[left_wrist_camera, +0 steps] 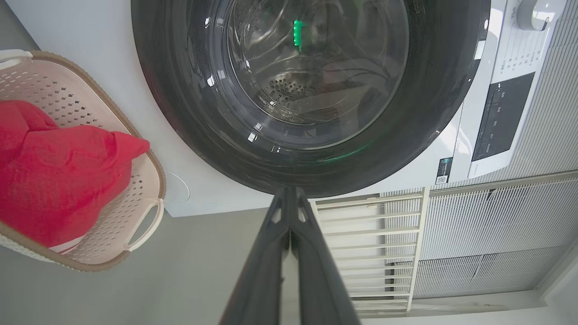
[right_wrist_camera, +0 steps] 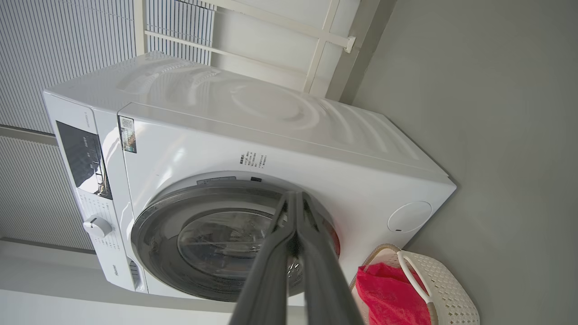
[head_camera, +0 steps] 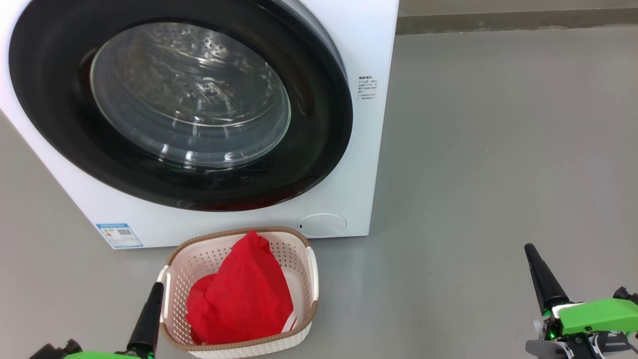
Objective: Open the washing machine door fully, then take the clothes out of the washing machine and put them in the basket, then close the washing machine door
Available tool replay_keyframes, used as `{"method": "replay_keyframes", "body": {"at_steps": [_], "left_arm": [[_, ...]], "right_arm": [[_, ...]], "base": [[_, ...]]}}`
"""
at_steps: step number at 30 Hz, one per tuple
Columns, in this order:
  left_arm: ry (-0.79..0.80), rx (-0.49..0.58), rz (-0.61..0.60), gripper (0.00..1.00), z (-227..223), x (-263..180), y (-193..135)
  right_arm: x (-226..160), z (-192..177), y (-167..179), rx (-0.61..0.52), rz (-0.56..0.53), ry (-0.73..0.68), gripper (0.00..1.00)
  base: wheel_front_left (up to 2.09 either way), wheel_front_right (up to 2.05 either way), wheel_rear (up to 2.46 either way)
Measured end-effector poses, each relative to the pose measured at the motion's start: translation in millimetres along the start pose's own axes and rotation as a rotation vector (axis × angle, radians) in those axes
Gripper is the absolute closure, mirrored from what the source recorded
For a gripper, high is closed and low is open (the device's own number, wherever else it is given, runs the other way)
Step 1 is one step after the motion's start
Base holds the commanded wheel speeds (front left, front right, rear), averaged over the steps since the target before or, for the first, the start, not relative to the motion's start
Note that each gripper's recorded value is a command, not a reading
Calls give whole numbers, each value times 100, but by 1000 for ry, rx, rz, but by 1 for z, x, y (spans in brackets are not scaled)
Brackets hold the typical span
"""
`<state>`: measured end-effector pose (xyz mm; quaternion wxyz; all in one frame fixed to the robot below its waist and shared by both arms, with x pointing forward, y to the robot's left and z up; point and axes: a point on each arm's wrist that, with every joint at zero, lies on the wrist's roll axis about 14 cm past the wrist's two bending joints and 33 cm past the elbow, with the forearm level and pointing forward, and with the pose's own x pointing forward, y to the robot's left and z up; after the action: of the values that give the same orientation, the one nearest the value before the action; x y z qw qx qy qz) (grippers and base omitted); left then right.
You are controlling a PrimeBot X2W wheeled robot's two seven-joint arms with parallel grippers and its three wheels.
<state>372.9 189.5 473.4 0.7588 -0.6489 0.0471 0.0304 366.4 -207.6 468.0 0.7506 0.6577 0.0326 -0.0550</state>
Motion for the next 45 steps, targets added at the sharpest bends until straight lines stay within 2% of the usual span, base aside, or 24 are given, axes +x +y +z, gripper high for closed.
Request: {"method": "replay_keyframes", "body": {"at_steps": [15,45], "left_arm": [[12,-155,-36,100,-1,3,-10],[11,-158,-36,100,-1,3,-10]], "right_arm": [[6,0,12,133,39,13,100],[8,0,15,137,47,14,100]], "base": [[0,0,0],[0,0,0]]}}
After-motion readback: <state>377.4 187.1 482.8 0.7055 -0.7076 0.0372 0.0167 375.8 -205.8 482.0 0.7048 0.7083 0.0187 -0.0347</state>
